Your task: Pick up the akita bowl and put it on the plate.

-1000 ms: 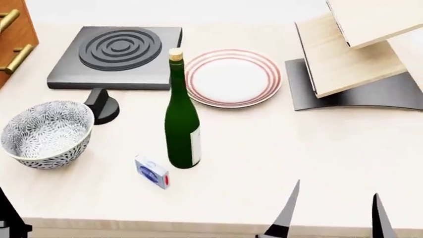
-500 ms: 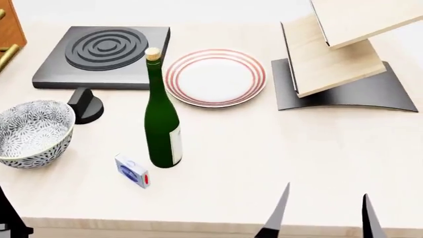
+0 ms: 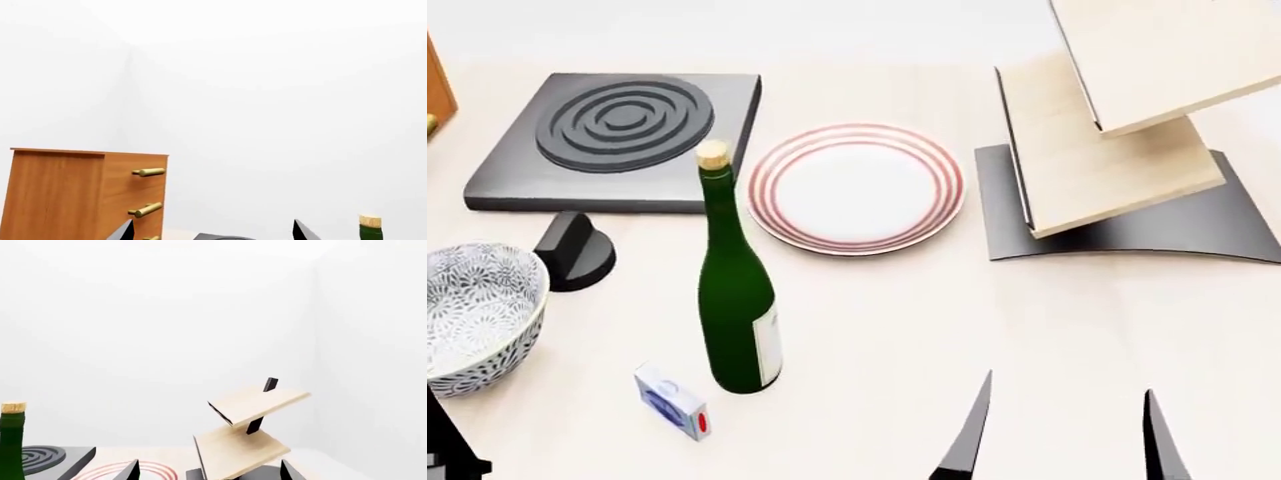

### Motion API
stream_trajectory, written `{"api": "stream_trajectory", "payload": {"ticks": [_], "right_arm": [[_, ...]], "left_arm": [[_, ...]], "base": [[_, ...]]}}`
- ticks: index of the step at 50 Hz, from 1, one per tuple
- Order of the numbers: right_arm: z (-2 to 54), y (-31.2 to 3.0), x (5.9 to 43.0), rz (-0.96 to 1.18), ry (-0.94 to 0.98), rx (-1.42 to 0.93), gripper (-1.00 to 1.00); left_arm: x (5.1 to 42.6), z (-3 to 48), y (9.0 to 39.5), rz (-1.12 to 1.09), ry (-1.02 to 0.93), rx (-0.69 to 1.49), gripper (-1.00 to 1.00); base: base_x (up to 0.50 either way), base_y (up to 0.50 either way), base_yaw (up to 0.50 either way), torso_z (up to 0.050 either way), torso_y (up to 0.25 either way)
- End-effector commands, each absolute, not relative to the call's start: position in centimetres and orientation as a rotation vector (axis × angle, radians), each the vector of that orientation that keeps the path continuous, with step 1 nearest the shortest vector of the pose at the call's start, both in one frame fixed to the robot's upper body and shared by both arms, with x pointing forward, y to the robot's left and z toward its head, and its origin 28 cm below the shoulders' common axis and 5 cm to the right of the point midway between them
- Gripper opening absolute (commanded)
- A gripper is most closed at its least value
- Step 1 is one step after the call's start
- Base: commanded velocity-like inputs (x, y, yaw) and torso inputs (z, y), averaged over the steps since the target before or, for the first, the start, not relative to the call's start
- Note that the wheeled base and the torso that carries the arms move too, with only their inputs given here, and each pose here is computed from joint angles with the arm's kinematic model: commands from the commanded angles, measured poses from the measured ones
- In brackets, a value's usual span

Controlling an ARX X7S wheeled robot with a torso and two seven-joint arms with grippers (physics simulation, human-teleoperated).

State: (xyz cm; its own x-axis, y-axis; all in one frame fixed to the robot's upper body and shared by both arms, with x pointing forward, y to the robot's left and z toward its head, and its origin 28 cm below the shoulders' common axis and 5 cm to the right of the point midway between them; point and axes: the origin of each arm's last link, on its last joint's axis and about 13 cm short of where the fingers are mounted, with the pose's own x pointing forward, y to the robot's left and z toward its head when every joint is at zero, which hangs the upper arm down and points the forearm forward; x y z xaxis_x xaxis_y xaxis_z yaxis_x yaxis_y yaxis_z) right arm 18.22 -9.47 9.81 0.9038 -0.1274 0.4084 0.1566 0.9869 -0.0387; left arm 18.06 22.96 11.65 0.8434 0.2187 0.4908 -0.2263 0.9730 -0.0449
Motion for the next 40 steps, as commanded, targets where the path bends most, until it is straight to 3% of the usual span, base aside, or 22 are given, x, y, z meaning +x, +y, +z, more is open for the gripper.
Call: {"api": "stream_trajectory", "payload": {"ticks": [1,40], "right_arm": [[9.88,-9.24,18.20,-0.142,-0.420,-0.080,1.00],[9.69,-8.74,18.07,-0.119,-0.431,-0.087,1.00]], "left_arm": [[18.11,11.61,22.99,0.237,-0.516,0.014,1.00],[18.22,11.15,22.83,0.230,-0.507,0.013,1.00]], "base": [[0.23,-0.02,0.00,0.000,0.000],[0.20,-0.01,0.00,0.000,0.000]]}}
